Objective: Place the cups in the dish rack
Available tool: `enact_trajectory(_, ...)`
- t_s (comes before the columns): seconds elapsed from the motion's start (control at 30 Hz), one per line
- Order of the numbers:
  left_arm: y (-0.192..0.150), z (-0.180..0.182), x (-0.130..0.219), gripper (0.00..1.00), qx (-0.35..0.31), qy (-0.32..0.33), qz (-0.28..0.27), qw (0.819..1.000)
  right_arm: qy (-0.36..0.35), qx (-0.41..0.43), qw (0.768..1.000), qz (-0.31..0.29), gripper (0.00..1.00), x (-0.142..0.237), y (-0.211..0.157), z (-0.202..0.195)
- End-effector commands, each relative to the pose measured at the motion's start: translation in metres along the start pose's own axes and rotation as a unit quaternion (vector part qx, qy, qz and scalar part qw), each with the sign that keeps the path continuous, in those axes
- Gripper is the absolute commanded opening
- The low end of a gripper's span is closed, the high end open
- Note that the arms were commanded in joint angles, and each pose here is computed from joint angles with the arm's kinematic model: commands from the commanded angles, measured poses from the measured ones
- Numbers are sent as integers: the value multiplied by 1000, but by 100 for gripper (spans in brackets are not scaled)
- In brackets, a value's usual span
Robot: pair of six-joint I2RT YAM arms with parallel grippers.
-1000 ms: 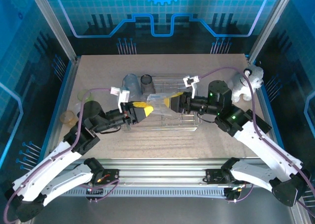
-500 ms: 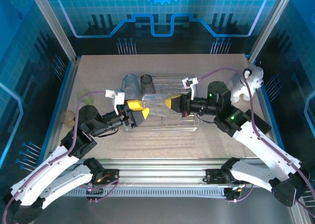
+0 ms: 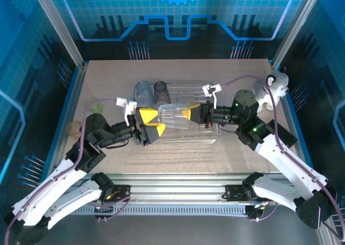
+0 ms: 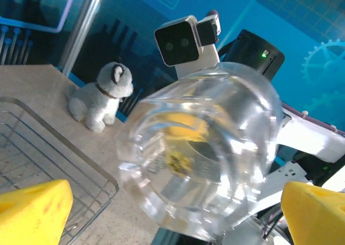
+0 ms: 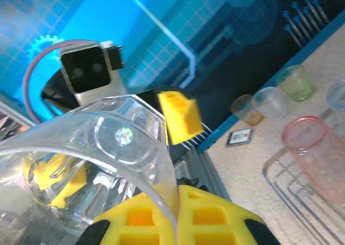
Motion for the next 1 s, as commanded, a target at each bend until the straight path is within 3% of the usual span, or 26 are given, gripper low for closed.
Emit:
enact_trajectory(0.0, 11, -15, -9, 99, 8, -69, 35, 997, 70, 25, 997, -24, 0, 3, 18, 19)
enact_trajectory(0.3, 20, -22, -18, 99, -2, -116, 51, 992, 94, 7, 996, -2, 0, -8, 16, 17)
enact_trajectory(0.37, 20, -22, -20, 95, 1, -121, 56, 991, 92, 0, 996, 1, 0, -10, 16, 14)
enact_trajectory(0.5, 20, -20, -21, 74, -1, -118, 55, 991, 89, -8, 996, 3, 0, -14, 16, 7)
enact_trajectory(0.6, 20, -20, -20, 49, -7, -114, 50, 992, 90, -18, 996, 3, 0, -17, 16, 3)
enact_trajectory(0.77, 19, -16, -12, 23, -18, -78, 17, 997, 57, -21, 998, 0, 32, -15, 15, -7)
enact_trajectory(0.87, 17, -14, -3, 15, -26, -46, -6, 999, -4, -19, 1000, 3, 43, -7, 10, -13)
enact_trajectory(0.97, 17, -10, 5, 12, -30, -7, -31, 999, -87, -3, 996, 15, 46, 5, 4, -16)
Point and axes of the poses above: each hand's point on the last joint's axis, 136 mm out from that joint toward the fingers, its own x axis back along the fingers, its own z axis along the line the jaws close on, y = z × x, the point moved 9 cm from there along x, back along the fingers, and after that the axes turned 12 degrees about x, right-handed, at the moved point
